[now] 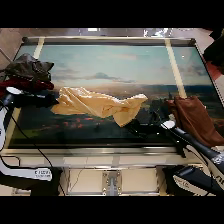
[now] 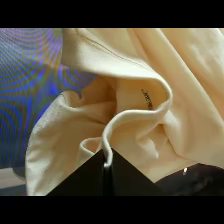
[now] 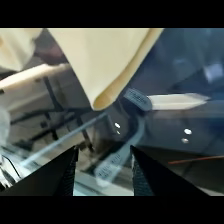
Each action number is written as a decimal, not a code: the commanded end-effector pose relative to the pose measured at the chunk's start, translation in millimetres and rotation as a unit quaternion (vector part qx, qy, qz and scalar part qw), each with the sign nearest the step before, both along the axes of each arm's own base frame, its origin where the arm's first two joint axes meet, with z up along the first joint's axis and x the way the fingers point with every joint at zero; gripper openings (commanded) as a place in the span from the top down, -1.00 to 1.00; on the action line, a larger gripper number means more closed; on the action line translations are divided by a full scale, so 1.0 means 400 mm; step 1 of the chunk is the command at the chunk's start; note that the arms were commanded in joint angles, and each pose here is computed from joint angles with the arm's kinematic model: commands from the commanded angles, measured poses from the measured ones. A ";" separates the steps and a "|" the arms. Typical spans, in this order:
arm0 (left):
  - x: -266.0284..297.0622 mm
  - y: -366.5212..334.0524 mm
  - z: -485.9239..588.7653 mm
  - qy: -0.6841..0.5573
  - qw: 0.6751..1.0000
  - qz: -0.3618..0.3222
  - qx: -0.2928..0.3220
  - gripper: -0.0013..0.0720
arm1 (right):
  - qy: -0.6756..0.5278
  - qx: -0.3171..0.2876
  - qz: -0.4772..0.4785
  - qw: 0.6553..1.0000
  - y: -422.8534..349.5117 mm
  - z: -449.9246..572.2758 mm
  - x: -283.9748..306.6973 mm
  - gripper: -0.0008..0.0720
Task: Fold the shirts.
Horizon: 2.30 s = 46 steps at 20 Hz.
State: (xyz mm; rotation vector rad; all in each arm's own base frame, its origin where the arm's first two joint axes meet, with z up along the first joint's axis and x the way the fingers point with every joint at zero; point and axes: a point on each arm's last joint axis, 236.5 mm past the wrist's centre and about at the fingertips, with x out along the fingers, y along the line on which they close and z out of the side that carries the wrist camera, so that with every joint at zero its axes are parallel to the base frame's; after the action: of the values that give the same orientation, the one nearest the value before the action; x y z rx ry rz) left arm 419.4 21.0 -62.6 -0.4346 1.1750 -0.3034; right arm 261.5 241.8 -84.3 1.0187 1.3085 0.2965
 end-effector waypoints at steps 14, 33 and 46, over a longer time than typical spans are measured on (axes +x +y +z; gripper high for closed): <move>-0.007 -0.016 0.079 -0.015 1.000 -0.011 -0.008 0.92 | -0.084 0.000 -0.073 0.994 0.100 0.032 0.189 0.93; -0.390 0.110 1.283 -0.484 0.818 0.193 0.243 0.93 | -0.745 -0.209 -0.040 0.632 -0.341 1.469 -0.259 0.94; 0.186 0.042 0.313 -0.098 0.977 0.123 0.145 0.92 | -0.341 -0.440 0.015 0.830 -0.501 0.647 0.518 0.94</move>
State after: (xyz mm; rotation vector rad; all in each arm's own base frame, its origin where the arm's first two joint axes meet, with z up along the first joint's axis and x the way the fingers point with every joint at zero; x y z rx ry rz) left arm 436.8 17.8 134.4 -0.2506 0.9398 -0.1014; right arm 406.7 69.3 240.7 -0.0509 0.5717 0.1275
